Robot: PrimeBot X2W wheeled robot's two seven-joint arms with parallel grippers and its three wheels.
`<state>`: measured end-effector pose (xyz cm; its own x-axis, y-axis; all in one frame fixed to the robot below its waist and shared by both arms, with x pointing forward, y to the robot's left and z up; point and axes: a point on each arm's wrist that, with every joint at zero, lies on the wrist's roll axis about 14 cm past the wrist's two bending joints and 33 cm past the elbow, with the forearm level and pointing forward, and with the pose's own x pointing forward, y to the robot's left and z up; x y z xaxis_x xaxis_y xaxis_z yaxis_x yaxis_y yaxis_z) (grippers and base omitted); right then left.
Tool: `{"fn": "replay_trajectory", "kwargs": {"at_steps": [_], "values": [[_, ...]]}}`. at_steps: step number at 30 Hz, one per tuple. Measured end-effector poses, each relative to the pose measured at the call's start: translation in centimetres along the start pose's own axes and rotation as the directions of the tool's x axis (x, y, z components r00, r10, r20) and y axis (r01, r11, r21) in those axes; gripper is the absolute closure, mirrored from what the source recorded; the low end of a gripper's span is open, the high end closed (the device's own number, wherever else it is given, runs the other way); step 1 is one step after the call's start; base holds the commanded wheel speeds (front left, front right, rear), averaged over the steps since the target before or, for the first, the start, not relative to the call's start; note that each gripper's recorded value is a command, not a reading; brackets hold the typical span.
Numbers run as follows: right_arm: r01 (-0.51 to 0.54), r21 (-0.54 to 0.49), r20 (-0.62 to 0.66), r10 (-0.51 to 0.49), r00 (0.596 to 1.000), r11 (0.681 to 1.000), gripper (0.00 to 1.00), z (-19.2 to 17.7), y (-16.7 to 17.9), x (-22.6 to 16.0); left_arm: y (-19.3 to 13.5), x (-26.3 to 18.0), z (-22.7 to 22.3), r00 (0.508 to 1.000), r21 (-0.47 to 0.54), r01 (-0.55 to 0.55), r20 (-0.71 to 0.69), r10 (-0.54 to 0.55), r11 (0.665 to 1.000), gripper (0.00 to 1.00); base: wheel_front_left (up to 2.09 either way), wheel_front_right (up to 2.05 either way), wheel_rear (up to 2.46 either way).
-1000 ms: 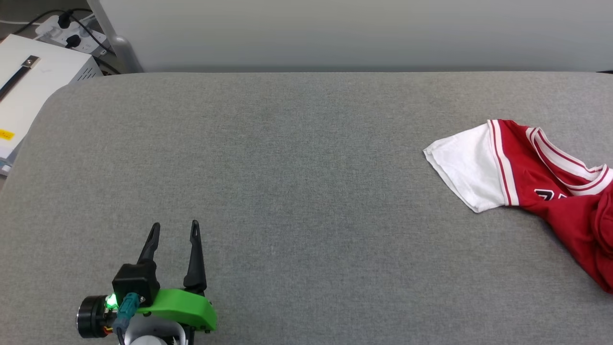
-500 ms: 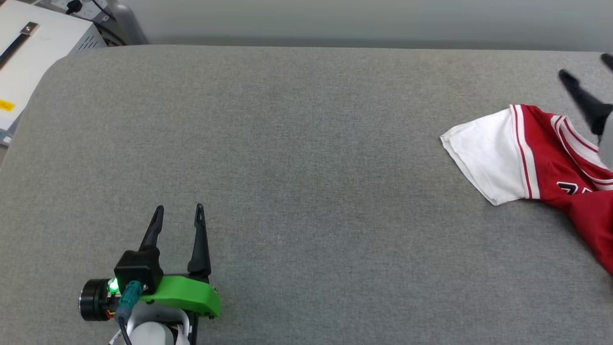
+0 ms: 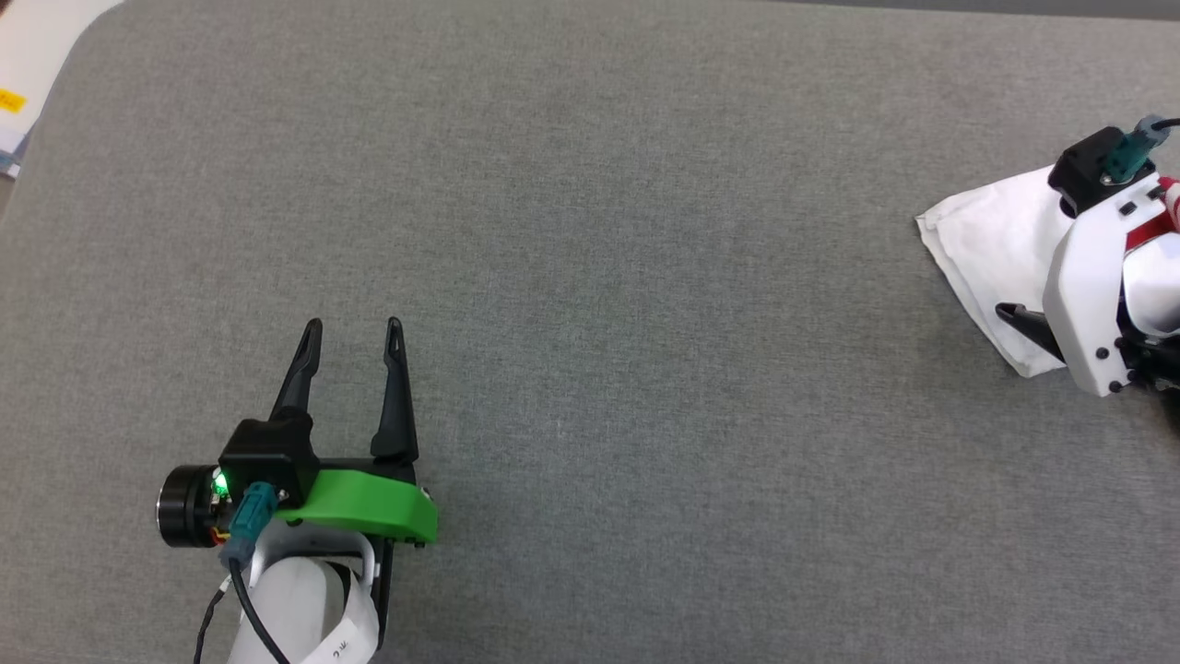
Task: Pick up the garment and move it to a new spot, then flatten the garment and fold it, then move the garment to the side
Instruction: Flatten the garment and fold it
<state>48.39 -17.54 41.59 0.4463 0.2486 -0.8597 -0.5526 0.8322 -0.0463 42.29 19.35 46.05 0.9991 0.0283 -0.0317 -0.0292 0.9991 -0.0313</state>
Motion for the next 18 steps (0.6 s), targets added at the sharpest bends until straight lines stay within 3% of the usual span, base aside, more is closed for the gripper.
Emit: {"fn": "replay_trajectory", "kwargs": {"at_steps": [6,9,10,11,18], "values": [[-0.014,-0.004,-0.111,0.013,0.994,1.0,0.0,-2.9,0.2,4.2,0.4,0.5,-1.4,0.999,-0.002,-0.017,-0.035,0.017,1.0,0.0,0.0,0.0,0.0],[-0.013,0.0,-0.105,0.013,0.994,1.0,0.0,-2.8,-0.1,5.0,0.9,0.4,-1.7,0.998,0.0,-0.032,-0.047,0.032,0.999,0.0,0.0,0.0,0.0],[-0.012,0.002,-0.08,0.013,0.997,1.0,0.81,-2.3,-0.2,5.1,1.0,0.3,-1.8,0.998,0.002,-0.038,-0.049,0.039,0.999,0.0,0.0,0.0,0.0],[-0.013,0.009,-0.052,0.013,0.999,1.0,1.0,-2.0,-0.3,5.1,1.2,0.2,-1.8,0.998,0.003,-0.042,-0.049,0.043,0.999,0.0,0.0,0.0,0.0],[-0.011,0.066,0.202,-0.002,0.979,0.998,1.0,2.0,-0.7,2.7,1.8,-0.5,-0.4,0.998,0.001,-0.061,-0.016,0.061,0.998,0.0,0.0,0.0,0.0]]}}
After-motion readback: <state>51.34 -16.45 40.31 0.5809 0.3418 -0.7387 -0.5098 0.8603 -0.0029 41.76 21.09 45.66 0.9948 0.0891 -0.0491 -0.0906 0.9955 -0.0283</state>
